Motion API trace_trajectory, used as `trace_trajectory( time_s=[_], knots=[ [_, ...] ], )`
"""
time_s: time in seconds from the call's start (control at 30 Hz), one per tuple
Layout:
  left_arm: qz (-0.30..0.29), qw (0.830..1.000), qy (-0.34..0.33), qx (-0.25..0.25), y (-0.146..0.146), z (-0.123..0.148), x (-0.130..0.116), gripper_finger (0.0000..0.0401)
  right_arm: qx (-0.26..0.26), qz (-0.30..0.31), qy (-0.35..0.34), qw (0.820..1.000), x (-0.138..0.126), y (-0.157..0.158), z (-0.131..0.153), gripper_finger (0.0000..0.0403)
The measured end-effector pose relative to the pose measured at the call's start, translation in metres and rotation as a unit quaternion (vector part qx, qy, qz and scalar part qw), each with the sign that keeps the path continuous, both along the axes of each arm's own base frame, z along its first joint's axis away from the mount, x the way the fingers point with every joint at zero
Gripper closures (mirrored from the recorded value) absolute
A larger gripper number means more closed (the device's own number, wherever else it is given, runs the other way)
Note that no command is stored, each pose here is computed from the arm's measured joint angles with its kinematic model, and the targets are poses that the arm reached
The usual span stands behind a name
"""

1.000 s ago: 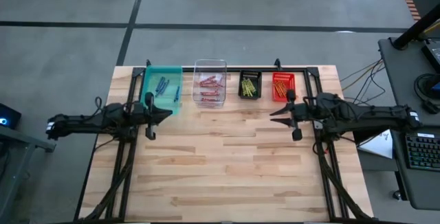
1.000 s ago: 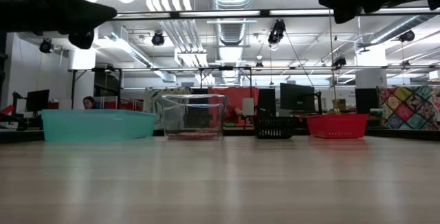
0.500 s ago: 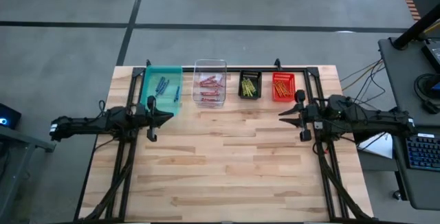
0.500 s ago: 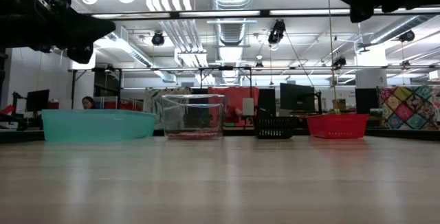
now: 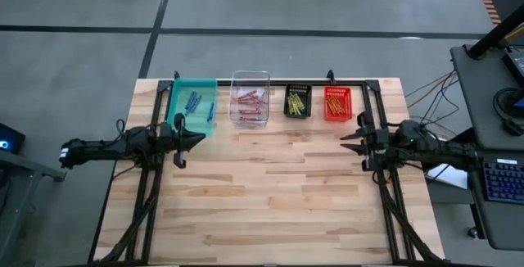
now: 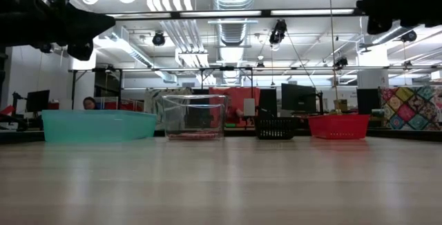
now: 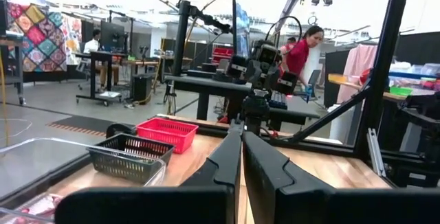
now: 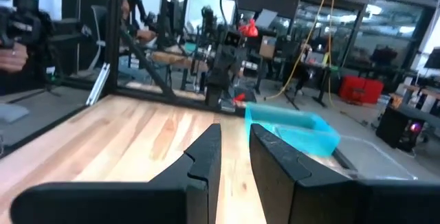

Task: Sort crayons
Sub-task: Return to Home Position

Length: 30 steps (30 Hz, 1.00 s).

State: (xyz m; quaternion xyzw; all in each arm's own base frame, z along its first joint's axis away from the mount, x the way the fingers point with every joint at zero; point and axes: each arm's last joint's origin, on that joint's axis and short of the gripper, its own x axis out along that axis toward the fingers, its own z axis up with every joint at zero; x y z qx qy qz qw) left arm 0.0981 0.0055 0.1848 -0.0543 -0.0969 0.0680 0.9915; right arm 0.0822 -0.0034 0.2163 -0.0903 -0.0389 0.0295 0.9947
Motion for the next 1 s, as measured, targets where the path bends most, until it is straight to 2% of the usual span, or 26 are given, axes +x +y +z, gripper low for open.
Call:
trace_trajectory(
  time_s=[0.33,0.53,0.77,1.0],
  knots=[
    [0.000,1.000,0.007,-0.003,0.000,-0.001,0.001,0.0401,0.010,-0.001,-0.007,1.000,0.014,-0.002,-0.041,0.0335],
    [-0.005,1.000,0.023,-0.011,0.000,-0.004,0.003,0.0401,0.016,-0.001,0.003,1.000,0.015,-0.002,-0.043,0.0335],
    [-0.007,0.994,0.112,-0.011,0.000,-0.021,0.007,0.0401,-0.008,-0.012,0.012,1.000,0.015,-0.003,-0.045,0.0335],
    [-0.004,0.998,0.056,0.006,0.000,-0.010,0.006,0.0401,0.018,-0.091,0.031,0.995,0.015,-0.007,-0.049,0.0335]
  ],
)
